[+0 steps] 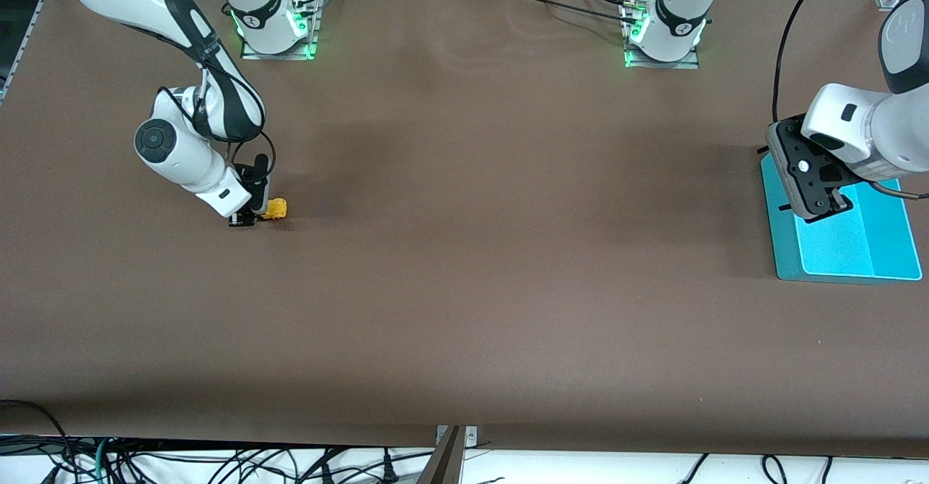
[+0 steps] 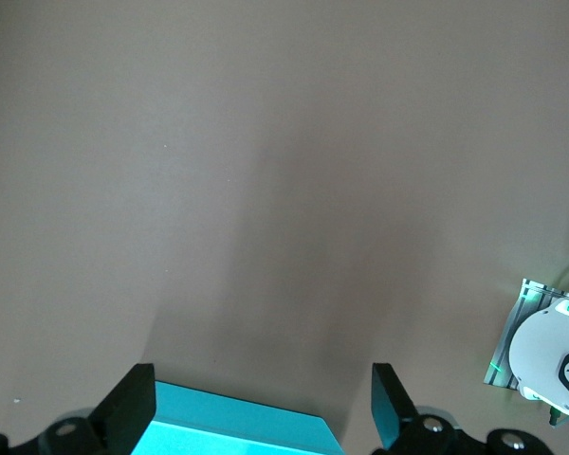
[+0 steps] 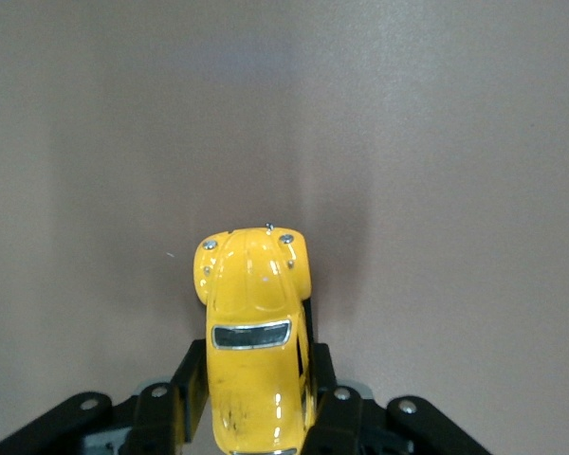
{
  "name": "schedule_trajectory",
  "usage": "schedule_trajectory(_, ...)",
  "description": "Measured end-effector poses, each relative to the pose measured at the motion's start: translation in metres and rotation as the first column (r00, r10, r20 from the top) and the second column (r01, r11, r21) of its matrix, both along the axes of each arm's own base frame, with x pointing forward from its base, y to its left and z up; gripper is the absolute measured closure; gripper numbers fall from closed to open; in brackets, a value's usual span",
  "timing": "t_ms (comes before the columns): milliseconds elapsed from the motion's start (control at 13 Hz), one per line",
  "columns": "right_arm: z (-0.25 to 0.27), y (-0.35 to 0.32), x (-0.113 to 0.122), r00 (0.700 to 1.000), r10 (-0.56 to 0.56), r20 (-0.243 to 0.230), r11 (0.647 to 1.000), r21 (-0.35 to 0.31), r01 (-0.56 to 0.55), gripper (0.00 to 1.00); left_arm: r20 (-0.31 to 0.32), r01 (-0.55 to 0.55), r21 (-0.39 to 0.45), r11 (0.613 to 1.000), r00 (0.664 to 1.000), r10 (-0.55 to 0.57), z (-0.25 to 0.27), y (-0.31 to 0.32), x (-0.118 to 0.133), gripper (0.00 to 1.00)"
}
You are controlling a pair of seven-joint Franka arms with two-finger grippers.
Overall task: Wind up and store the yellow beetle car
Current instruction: 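Reach the right gripper down onto the yellow beetle car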
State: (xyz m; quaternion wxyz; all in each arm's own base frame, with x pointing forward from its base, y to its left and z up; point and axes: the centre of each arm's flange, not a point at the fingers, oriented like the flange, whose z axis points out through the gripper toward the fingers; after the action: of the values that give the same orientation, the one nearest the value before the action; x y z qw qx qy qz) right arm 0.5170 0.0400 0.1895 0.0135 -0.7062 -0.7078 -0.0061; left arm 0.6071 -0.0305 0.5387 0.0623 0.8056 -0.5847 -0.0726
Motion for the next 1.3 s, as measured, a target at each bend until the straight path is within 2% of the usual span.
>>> schedule_trajectory(383, 0.0, 0.0, 0.0, 1.0, -0.003, 0.0, 1.0, 0.0, 0.003, 0.53, -0.026, -0.003, 0.003, 1.0, 1.0, 0.003, -0.02, 0.001, 0.004, 0.0)
schedule_trajectory(920, -0.001, -0.014, 0.001, 1.0, 0.02, 0.004, 1.0, 0.001, -0.02, 0.53, 0.079, -0.01, -0.002, 1.0, 0.997, 0.01, -0.048, 0.004, 0.009, 0.0)
schedule_trajectory(1150, -0.001, -0.035, 0.002, 0.999, 0.043, 0.009, 0.999, 0.001, -0.043, 0.53, 0.148, -0.007, 0.0, 1.0, 0.989, 0.007, -0.043, 0.005, 0.012, 0.0)
schedule_trajectory(1303, -0.001, -0.05, 0.002, 0.998, 0.056, 0.013, 0.998, 0.001, -0.056, 0.53, 0.151, -0.007, 0.0, 1.0, 0.989, 0.007, -0.045, 0.006, 0.01, 0.0)
